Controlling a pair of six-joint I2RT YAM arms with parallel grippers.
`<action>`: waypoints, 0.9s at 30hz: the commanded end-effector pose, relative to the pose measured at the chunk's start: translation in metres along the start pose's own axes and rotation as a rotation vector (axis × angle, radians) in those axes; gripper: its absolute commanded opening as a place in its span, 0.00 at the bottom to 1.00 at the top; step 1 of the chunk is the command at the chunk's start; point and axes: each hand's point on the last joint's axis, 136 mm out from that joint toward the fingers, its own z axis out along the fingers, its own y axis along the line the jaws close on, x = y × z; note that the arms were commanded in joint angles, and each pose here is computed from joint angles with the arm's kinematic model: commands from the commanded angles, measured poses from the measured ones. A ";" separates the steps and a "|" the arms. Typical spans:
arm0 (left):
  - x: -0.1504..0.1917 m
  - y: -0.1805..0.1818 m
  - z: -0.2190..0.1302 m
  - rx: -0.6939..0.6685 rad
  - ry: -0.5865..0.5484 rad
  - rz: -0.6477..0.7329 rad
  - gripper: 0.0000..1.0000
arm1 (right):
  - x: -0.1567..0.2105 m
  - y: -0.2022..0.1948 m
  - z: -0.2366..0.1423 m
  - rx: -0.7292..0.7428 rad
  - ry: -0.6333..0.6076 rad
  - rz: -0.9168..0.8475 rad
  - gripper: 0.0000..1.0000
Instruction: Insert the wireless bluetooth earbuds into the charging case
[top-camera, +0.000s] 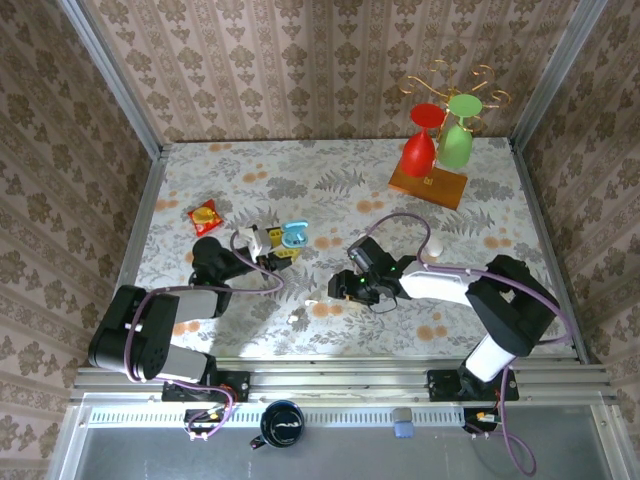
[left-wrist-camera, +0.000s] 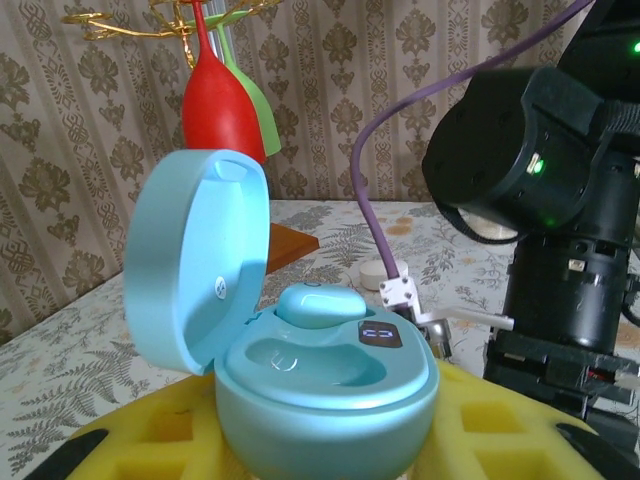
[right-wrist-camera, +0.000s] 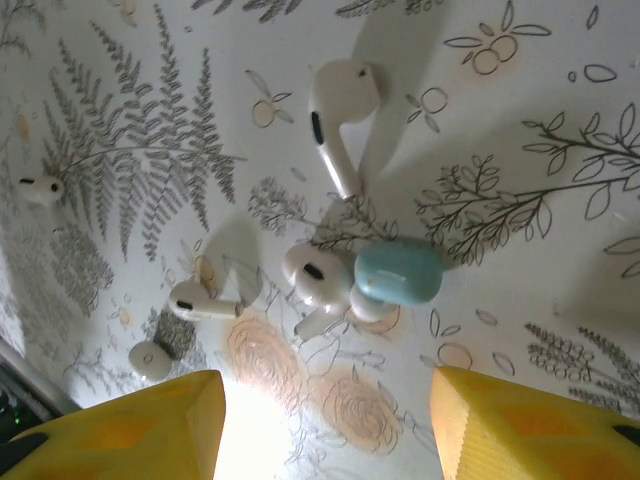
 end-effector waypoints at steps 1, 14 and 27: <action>-0.006 -0.006 -0.004 0.020 -0.016 0.006 0.35 | -0.020 0.004 0.006 0.015 -0.064 0.018 0.57; -0.006 -0.008 -0.007 0.009 -0.016 0.015 0.35 | -0.038 0.006 0.017 0.068 -0.080 -0.037 0.56; -0.004 -0.005 -0.011 -0.011 -0.011 0.007 0.35 | -0.040 0.004 0.022 0.199 0.003 -0.217 0.46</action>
